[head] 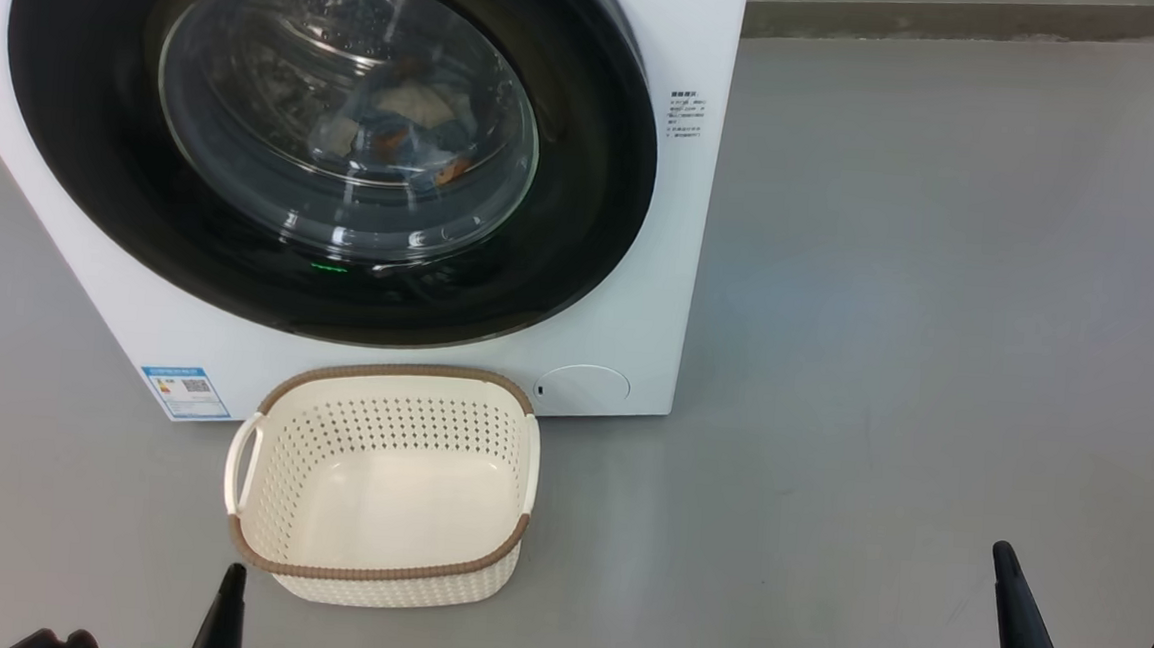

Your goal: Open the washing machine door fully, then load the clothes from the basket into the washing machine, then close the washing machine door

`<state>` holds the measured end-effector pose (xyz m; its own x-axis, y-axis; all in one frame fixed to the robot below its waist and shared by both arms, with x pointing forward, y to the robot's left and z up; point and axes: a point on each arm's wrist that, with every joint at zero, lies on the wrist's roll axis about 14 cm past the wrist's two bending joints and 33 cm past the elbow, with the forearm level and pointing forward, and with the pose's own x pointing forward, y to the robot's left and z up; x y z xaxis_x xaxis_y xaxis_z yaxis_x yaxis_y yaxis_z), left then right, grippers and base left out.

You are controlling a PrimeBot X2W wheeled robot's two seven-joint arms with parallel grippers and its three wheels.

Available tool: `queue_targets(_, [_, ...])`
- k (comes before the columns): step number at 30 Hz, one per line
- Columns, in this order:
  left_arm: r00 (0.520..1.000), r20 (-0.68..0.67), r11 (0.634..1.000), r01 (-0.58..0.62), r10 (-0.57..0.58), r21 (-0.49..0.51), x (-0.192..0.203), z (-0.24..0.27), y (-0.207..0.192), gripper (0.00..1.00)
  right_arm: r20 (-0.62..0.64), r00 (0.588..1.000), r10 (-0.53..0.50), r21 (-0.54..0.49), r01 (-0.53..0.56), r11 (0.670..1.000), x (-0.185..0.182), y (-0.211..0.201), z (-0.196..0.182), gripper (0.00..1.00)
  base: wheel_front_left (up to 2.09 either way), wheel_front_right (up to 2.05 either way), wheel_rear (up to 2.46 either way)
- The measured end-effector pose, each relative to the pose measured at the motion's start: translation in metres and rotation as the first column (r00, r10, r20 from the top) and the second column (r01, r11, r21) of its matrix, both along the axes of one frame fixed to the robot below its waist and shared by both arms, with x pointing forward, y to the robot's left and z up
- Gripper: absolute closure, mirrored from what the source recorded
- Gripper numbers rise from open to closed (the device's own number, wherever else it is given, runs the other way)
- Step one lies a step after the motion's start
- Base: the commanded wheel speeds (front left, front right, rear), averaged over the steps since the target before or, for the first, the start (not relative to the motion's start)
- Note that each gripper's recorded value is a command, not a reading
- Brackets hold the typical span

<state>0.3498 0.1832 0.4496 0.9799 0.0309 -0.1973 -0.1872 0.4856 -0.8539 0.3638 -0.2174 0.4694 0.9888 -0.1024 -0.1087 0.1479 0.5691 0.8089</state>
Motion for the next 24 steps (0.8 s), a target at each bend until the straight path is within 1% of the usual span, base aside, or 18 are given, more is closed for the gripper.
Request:
queue_targets(14, [1.0,0.013,0.989,-0.011,0.013,-0.145,0.006,0.004,0.0,1.0,0.02,1.0,-0.008,0.169,0.005,0.986,0.004,0.001,0.004,1.0,0.0,0.0,0.0])
queue_targets(24, [0.999,0.036,0.969,-0.008,0.018,-0.247,0.013,0.011,0.0,1.0,0.022,1.0,-0.009,0.289,0.002,0.957,0.003,0.003,0.002,1.0,0.0,0.0,0.0])
